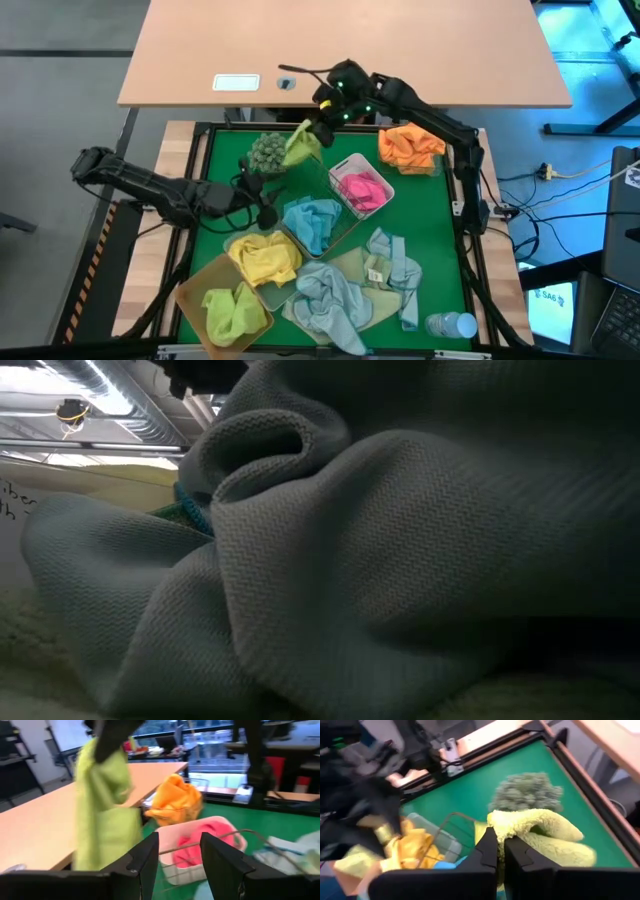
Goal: Sort microfiber towel by color & place in baskets
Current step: Put the green towel into the orange bin
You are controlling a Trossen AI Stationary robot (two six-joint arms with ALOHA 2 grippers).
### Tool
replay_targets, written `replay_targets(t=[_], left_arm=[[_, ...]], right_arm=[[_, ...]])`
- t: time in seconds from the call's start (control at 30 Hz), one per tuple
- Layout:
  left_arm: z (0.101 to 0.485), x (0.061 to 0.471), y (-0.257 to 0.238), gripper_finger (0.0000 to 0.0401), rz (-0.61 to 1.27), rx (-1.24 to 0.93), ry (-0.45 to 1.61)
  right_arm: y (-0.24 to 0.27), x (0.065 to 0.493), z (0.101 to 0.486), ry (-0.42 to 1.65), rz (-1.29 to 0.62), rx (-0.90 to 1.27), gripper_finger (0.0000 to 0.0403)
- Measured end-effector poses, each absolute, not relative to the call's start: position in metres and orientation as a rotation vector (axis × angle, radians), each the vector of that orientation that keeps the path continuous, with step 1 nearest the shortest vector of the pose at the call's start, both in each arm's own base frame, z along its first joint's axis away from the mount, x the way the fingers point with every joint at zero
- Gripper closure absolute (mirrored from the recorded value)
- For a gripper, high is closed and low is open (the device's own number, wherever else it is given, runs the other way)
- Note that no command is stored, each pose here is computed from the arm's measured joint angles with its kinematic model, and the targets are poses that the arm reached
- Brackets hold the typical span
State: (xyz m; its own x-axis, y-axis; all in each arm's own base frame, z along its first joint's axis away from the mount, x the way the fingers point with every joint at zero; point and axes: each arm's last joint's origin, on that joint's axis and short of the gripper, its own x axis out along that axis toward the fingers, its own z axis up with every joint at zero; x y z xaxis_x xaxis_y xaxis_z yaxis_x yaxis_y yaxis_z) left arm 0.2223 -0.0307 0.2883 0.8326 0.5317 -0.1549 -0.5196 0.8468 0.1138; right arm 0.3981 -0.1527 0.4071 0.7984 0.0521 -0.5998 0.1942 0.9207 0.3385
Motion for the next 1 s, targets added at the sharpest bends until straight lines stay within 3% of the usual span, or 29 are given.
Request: replay_targets(t=[0.57,1.0], left_arm=[[0.287,0.226,-0.003,0.0261,0.637,0.039,0.192],[0.286,0.229,-0.008,0.0266,0.43,0.047,0.21]], right_arm=[[-0.075,0.425,0.415,0.585,0.113,0.307,0.0401],[-0.053,0.428,0.415,0.585,0.185,0.246,0.04]])
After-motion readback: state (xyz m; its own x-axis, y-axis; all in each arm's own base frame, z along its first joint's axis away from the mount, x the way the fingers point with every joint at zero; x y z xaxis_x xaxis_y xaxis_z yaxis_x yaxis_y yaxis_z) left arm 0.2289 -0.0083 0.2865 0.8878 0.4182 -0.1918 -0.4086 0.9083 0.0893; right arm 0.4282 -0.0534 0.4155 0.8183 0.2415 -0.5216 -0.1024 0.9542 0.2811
